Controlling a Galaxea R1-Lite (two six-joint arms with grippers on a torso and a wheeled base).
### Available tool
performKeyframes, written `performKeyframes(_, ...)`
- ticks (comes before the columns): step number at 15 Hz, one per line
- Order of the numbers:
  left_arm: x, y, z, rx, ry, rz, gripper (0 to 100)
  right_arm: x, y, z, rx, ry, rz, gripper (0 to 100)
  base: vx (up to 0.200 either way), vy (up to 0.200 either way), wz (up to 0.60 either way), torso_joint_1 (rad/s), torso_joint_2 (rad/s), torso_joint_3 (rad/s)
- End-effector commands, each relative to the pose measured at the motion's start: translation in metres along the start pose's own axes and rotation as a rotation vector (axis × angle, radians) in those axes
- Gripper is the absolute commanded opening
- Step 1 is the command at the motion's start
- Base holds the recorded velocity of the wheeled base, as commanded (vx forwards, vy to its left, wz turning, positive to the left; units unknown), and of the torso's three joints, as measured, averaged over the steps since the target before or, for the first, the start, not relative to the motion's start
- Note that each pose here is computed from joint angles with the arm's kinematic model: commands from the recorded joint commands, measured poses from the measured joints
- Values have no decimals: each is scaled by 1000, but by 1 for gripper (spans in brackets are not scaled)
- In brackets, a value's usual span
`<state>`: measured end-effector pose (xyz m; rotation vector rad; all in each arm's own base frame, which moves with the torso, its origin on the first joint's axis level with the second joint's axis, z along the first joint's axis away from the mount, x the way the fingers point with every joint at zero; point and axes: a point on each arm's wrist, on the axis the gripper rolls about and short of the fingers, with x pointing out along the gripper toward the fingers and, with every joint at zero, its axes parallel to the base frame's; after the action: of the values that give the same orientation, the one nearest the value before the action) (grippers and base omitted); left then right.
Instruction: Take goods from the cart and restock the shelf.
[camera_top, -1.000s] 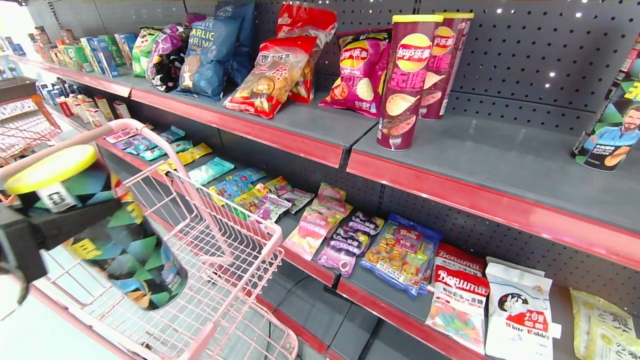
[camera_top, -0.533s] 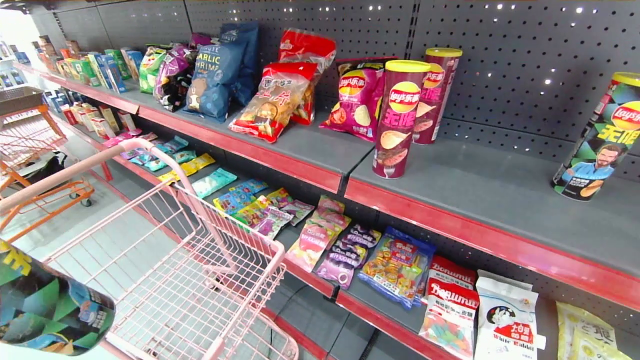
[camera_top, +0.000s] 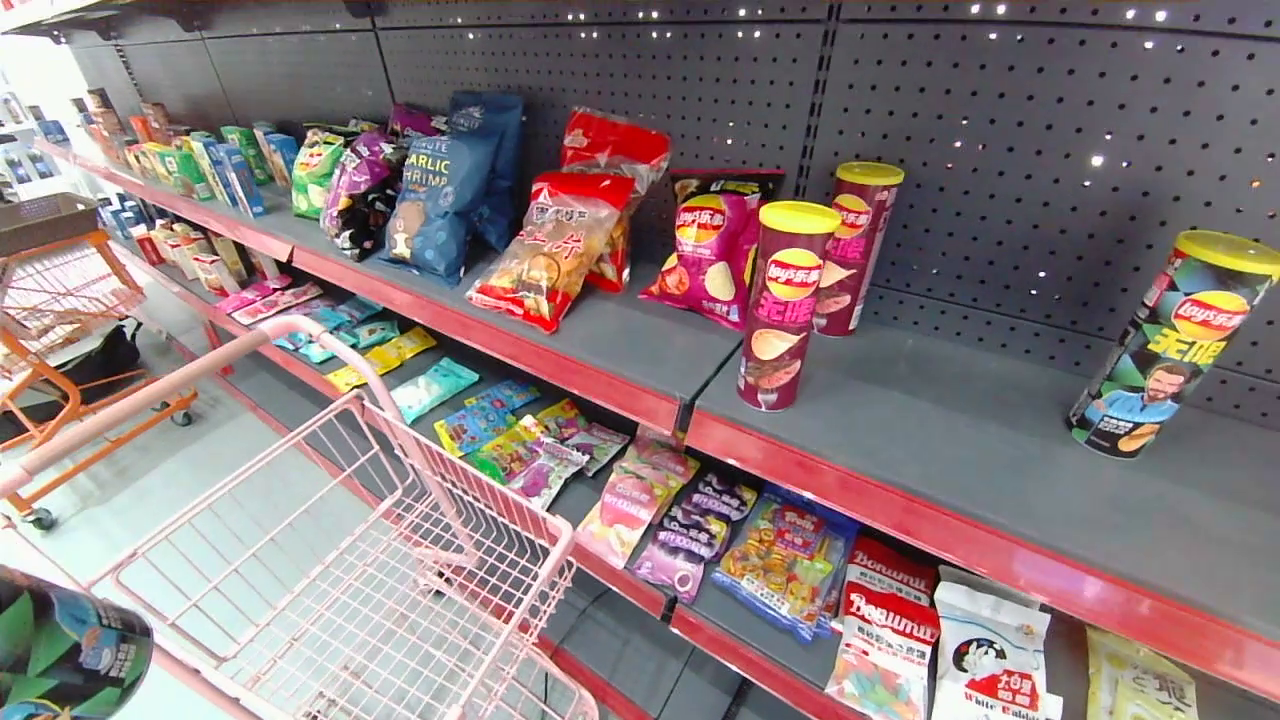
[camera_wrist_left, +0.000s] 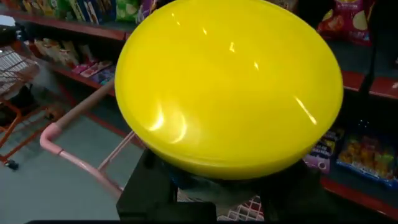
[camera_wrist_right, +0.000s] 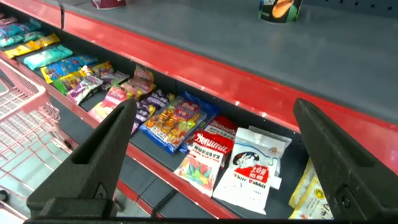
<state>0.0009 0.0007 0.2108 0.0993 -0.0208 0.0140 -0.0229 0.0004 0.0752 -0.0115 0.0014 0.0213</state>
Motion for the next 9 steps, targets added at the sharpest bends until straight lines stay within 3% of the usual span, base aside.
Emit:
performKeyframes(1,-7,-1,-9,6,-16,-4,0,0,0,0,2,2,-1,100,0,0,-600,119,-310,-168)
performKeyframes(3,-10,-1,-15,42,-16,-5,0,0,0,0,1,2,0,100,0,0,-600,29,-71,-44)
performKeyframes(9,-13,-2,-22,52,-15,-7,0,0,0,0,2,2,0,100,0,0,-600,10,-2,-6)
